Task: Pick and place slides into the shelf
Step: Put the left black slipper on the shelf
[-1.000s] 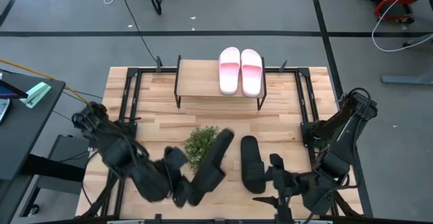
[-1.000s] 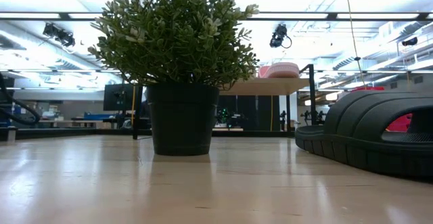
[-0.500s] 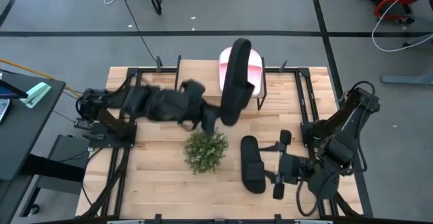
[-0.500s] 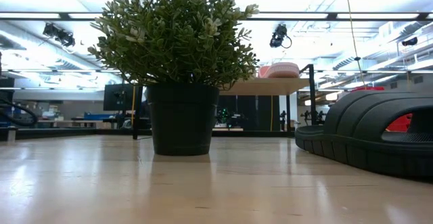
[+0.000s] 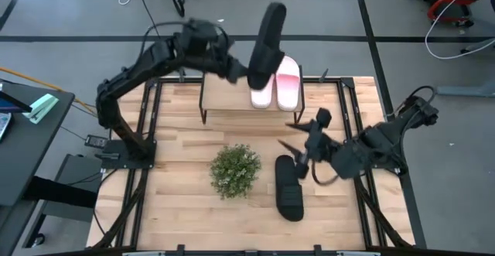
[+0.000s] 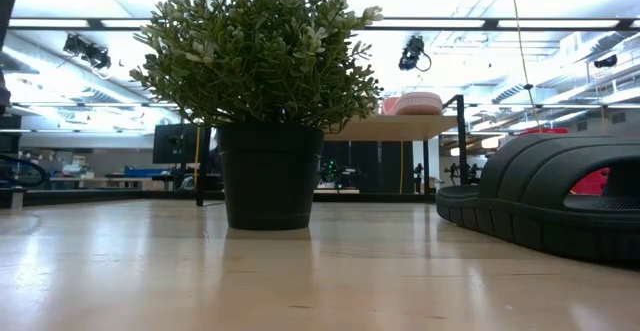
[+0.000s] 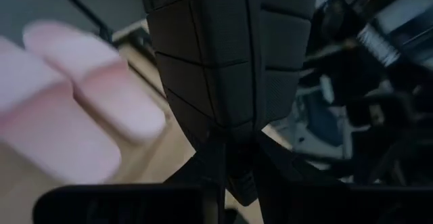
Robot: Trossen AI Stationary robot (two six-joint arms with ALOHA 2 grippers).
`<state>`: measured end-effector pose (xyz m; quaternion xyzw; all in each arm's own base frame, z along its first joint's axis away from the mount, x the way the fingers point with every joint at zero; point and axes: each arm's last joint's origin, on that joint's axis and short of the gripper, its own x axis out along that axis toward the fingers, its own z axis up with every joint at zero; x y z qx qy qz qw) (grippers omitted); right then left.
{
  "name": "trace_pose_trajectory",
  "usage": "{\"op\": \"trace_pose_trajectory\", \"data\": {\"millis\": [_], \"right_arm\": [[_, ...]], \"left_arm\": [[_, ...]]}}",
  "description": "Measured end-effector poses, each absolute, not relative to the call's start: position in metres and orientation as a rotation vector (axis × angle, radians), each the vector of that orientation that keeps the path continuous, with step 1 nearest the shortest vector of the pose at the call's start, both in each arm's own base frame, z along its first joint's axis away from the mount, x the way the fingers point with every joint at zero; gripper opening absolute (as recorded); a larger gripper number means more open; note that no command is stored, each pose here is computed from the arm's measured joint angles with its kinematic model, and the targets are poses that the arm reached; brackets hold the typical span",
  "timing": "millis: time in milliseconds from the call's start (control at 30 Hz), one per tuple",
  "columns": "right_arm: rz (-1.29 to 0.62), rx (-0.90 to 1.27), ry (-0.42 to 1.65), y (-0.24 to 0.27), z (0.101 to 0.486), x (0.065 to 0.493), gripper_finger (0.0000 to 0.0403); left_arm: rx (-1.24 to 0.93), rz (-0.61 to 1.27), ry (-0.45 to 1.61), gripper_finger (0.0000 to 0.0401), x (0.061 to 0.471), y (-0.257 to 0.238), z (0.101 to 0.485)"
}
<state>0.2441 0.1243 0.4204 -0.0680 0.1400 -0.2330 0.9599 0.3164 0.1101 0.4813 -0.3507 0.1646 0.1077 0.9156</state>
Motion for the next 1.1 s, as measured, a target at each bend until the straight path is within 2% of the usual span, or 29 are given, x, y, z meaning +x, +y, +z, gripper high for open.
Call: {"op": "trace_pose_trajectory", "data": {"millis": [233,433,533,667,833,1000,1100], "right_arm": [[-0.560,-0.098,0.299,0.089,0.422,0.257,0.0240],[-0.591,-0.066,0.326,0.065,0.419,0.269,0.0240],[-0.615,-0.054,0.324,0.057,0.419,0.272,0.0240],[-0.606,-0.026,0.319,0.046,0.420,0.275,0.0240],[-0.544,-0.026,0.319,0.034,0.423,0.280,0.0240],[-0.496,-0.055,0.346,0.025,0.422,0.283,0.0240],[-0.467,-0.078,0.361,0.020,0.422,0.284,0.0240]], "left_arm": [[-0.736,0.133,0.273,0.0052,0.299,0.154,0.474],[-0.792,0.142,0.299,0.0052,0.272,0.177,0.436],[-0.850,0.102,0.201,0.0052,0.253,0.187,0.418],[-0.996,0.050,0.088,0.0052,0.235,0.189,0.386],[-1.196,-0.017,0.040,0.0052,0.232,0.171,0.341],[-1.327,-0.072,-0.130,0.0052,0.234,0.151,0.320],[-1.401,-0.033,-0.240,0.0052,0.235,0.145,0.310]]}}
